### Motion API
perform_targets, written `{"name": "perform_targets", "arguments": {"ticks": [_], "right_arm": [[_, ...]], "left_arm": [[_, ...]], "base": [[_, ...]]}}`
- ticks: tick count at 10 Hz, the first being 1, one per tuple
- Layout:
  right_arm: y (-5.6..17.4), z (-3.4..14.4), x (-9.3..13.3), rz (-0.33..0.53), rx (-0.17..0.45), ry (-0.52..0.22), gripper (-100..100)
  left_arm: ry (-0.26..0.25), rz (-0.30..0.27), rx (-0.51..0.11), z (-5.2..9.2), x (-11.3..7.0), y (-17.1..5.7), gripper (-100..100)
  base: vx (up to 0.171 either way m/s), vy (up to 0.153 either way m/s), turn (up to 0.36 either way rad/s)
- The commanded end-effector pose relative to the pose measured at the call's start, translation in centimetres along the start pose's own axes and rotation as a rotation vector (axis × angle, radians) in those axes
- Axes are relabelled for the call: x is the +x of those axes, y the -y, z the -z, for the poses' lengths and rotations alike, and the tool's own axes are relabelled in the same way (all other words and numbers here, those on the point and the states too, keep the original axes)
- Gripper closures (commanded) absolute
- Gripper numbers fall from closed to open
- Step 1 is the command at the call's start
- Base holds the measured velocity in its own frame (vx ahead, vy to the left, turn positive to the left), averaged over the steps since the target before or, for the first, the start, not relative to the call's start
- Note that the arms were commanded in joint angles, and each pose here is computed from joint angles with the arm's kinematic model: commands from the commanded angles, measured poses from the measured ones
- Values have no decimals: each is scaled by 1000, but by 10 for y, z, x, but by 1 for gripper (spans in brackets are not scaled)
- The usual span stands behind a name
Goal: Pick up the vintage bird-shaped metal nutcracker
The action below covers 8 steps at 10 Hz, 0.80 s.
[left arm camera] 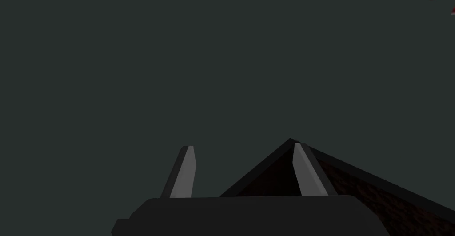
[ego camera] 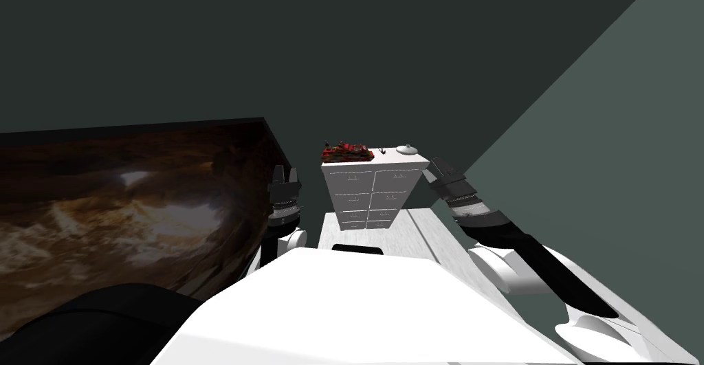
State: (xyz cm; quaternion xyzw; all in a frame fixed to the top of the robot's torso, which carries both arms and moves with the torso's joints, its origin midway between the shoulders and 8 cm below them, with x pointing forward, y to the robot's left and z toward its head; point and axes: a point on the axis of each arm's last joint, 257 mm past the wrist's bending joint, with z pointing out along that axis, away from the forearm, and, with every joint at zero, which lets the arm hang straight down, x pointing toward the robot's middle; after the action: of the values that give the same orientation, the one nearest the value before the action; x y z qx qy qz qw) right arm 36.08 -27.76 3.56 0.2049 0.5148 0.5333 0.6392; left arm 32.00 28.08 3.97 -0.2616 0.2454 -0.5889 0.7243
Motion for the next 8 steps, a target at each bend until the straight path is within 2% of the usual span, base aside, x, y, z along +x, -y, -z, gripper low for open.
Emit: {"name": "perform_targets", "arguments": {"ticks": [1, 2, 3, 5, 6, 8], "right_arm": [[4, -2, 2, 24, 26, -35, -100], [4, -3, 4, 32, 26, -48, -100], [13, -3, -3, 49, 73, -62, -100], [12, -5, 2, 68, 74, -94, -100], [22, -4, -4, 88, 125, -109, -100], [21, -6, 1, 106, 125, -139, -100]], "left_arm": [[0, 0, 0, 0, 0, 0, 0], [0, 0, 0, 0, 0, 0, 0], [0, 0, 0, 0, 0, 0, 0], [0, 0, 0, 0, 0, 0, 0], [0, 0, 0, 0, 0, 0, 0], [0, 0, 0, 0, 0, 0, 0]], "base": [[-28, 41, 26], [-14, 16, -6], [-25, 34, 84], [-15, 21, 15], [-14, 29, 86], [-12, 18, 19]]}}
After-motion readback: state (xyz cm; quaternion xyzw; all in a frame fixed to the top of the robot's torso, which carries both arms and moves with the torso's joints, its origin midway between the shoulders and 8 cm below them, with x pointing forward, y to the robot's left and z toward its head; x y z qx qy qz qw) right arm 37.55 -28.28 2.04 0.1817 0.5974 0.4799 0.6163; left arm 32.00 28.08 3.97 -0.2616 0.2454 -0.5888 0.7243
